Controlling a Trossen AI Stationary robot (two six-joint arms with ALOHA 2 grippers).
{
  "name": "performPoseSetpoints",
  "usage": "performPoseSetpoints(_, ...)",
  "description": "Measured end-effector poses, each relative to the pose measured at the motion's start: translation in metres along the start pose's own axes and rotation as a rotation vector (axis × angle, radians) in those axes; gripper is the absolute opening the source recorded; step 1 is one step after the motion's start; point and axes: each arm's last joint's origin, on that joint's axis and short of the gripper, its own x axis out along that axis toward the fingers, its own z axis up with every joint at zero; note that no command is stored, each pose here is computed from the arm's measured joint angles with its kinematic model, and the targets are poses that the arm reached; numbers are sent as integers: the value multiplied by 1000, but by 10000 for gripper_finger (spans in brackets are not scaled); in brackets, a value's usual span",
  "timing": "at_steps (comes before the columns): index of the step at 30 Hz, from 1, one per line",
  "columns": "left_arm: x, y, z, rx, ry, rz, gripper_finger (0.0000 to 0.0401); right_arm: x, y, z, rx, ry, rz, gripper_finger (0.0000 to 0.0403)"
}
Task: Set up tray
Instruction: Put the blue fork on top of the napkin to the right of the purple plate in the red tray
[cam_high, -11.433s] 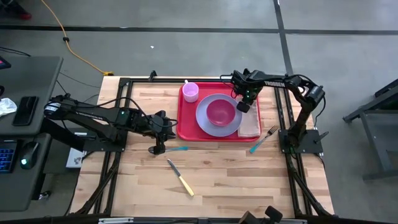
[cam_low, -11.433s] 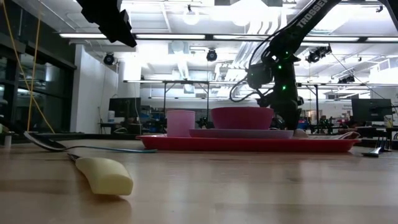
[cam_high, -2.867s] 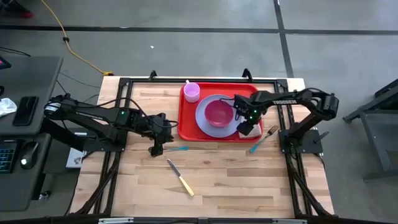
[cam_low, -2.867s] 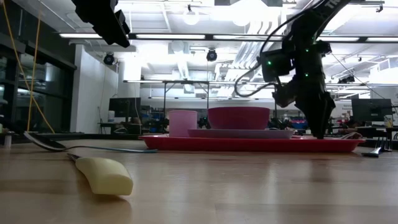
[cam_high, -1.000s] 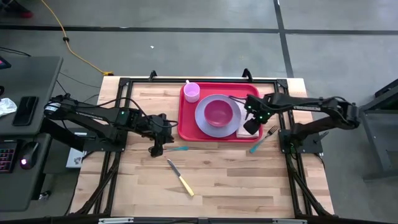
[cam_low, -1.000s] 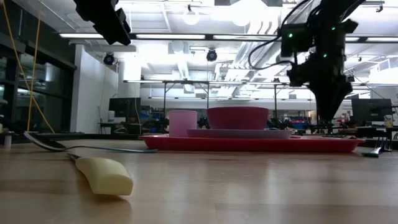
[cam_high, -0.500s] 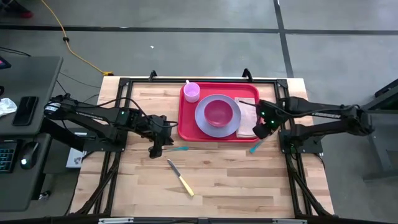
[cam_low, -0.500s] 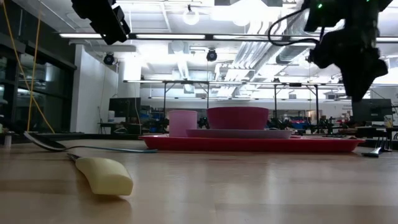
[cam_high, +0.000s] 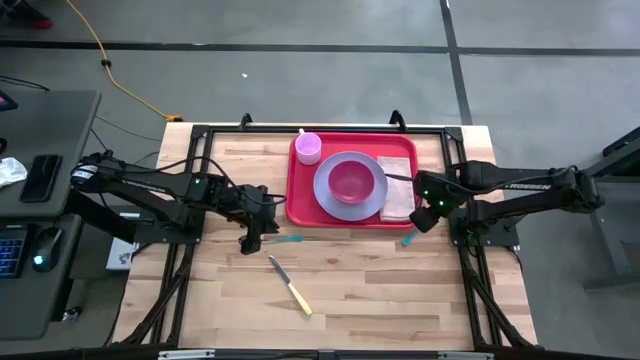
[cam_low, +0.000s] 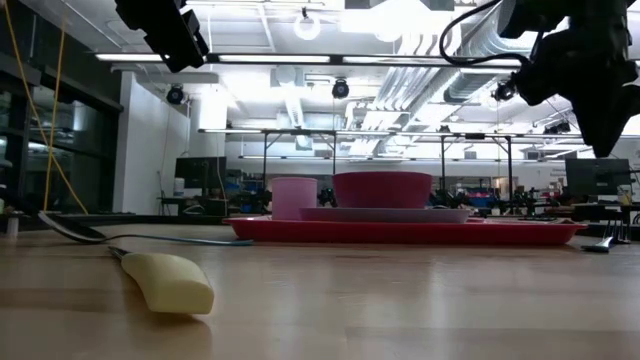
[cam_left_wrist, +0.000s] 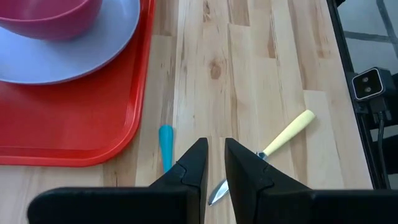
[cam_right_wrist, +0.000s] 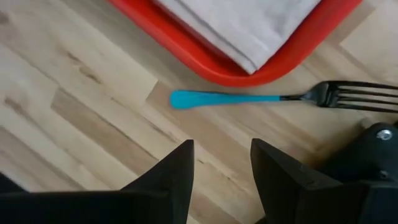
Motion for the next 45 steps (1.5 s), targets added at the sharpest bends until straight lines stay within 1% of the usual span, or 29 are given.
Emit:
performPoseSetpoints(3, 0, 0, 0, 0, 0, 0, 85, 0, 0, 0, -31, 5, 6, 138)
performPoseSetpoints(8, 0, 0, 0, 0, 0, 0, 85, 0, 2, 1, -138, -10, 23, 138)
performPoseSetpoints(10, 0, 0, 0, 0, 0, 0, 85, 0, 2, 2, -152, -13, 28, 138)
performPoseSetpoints(14, 0, 0, 0, -6, 0, 0, 85, 0, 2, 1, -42, -3, 31, 138)
performPoseSetpoints(18, 0, 0, -1, -50, 11, 7, 85, 1, 6, -3, 38, 30, 48, 138)
performPoseSetpoints(24, 0, 3, -7, -81, 64, 58, 85, 2, 15, -11, 159, 78, 98, 138)
performPoseSetpoints(27, -1, 4, -9, -91, 82, 84, 85, 3, 19, -15, 253, 78, 81, 138)
performPoseSetpoints(30, -1, 5, -11, -102, 94, 116, 85, 4, 21, -20, 368, 43, 50, 138)
performPoseSetpoints(33, -1, 6, -12, -102, 101, 133, 85, 5, 23, -22, 479, -27, 13, 138)
performPoseSetpoints(36, -1, 6, -12, -100, 100, 154, 85, 9, 24, -23, 568, -73, -25, 138)
performPoseSetpoints(38, -1, 7, -13, -99, 103, 172, 85, 15, 23, -23, 604, -66, -78, 138)
performPoseSetpoints(41, -2, 8, -14, -97, 113, 188, 85, 26, 18, -24, 657, -50, -194, 138)
performPoseSetpoints(45, -2, 8, -14, -97, 116, 190, 85, 35, 15, -23, 698, -66, -289, 138)
